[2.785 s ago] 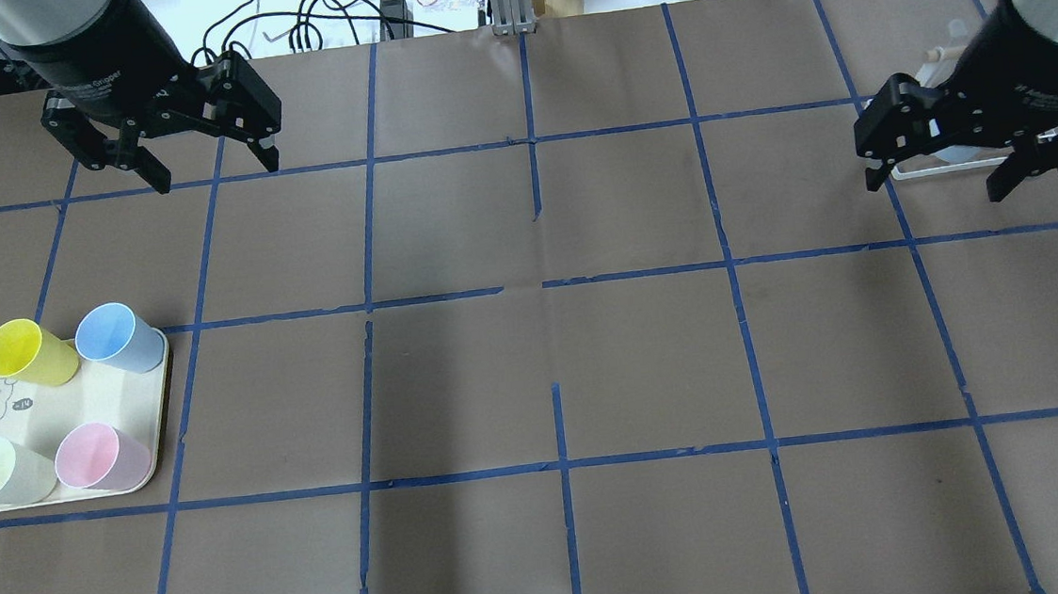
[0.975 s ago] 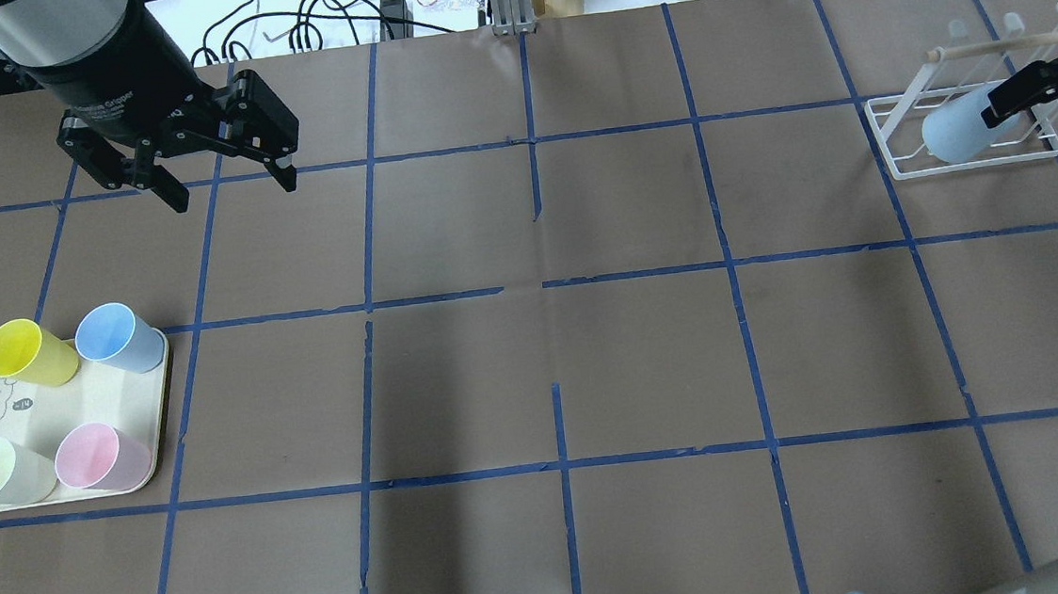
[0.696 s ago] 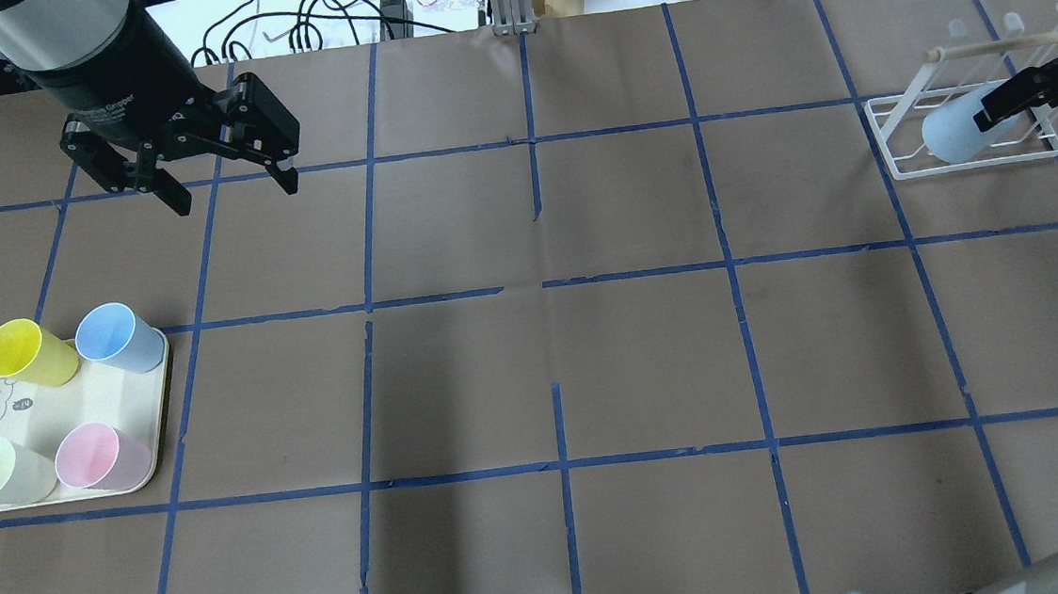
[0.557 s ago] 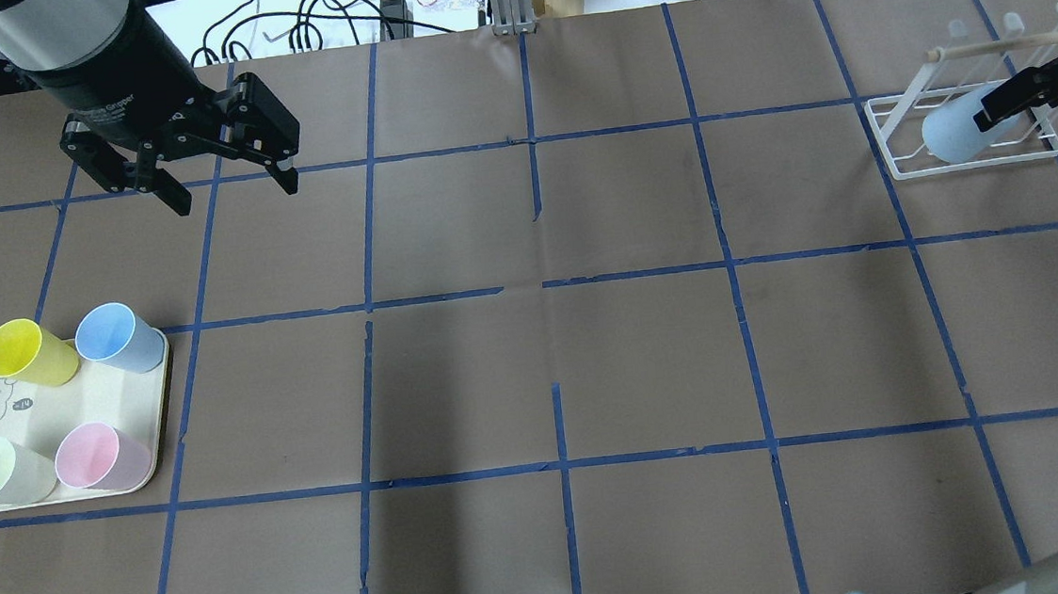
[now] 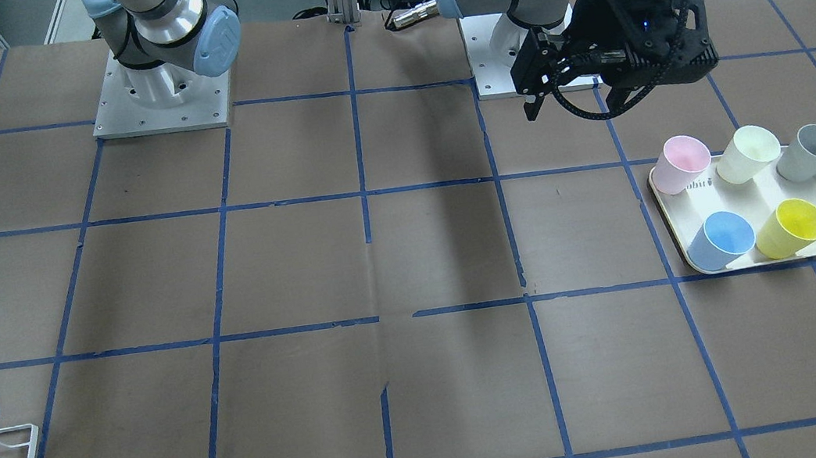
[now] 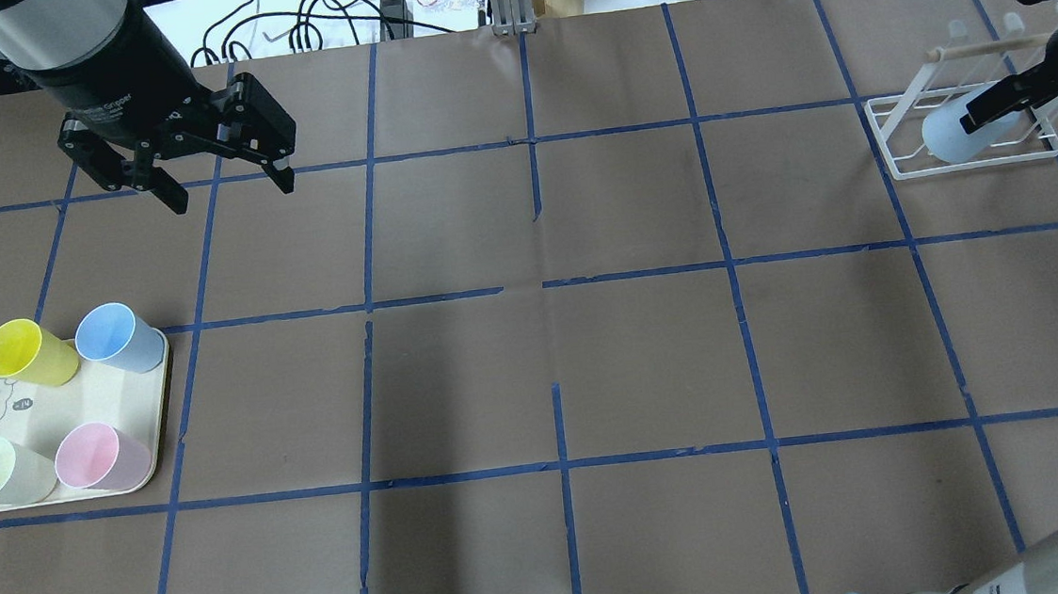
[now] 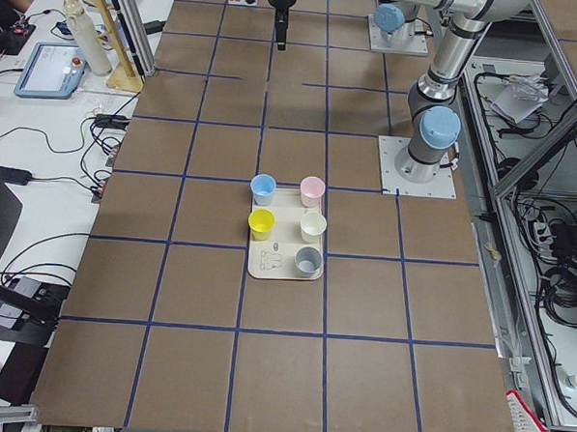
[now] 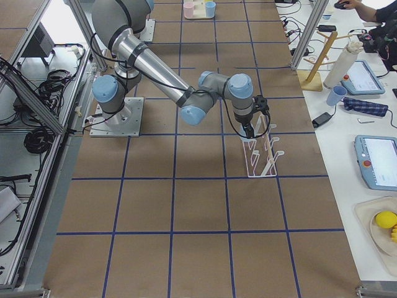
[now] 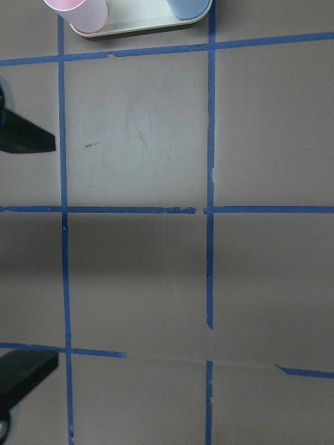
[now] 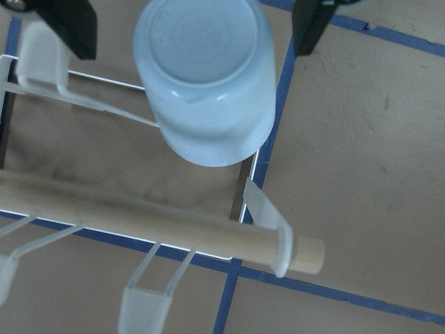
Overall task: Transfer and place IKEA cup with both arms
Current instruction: 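Lower the right gripper around the upside-down light blue cup and close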
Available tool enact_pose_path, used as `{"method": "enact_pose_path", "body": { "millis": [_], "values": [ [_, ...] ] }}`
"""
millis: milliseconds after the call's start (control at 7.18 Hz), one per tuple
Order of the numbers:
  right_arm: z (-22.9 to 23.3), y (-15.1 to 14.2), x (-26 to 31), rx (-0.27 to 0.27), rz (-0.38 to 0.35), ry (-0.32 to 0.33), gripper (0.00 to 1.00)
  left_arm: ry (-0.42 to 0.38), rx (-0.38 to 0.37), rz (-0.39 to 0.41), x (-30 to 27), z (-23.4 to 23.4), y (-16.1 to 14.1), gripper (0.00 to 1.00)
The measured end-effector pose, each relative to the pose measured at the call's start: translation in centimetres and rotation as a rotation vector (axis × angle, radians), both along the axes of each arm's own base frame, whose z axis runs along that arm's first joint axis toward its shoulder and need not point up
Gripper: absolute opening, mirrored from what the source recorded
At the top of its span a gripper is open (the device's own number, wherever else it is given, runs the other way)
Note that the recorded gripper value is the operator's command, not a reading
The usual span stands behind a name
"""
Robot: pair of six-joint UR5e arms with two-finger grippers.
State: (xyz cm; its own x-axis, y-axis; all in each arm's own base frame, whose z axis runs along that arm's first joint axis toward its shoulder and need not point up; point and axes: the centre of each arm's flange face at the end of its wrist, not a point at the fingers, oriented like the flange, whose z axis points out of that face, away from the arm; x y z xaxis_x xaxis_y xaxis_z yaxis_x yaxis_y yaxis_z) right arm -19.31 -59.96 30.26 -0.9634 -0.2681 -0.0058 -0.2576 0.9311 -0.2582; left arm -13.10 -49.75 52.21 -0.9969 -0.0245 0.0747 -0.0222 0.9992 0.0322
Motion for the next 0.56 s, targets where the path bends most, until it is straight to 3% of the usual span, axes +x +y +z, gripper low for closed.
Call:
{"method": "enact_pose_path", "body": {
  "millis": [557],
  "values": [
    [-0.23, -0.39, 0.95, 0.003, 0.01, -0.004, 0.96, -0.002, 0.001, 0.0, 0.02, 0.0, 0.03, 1.0]
  ]
}}
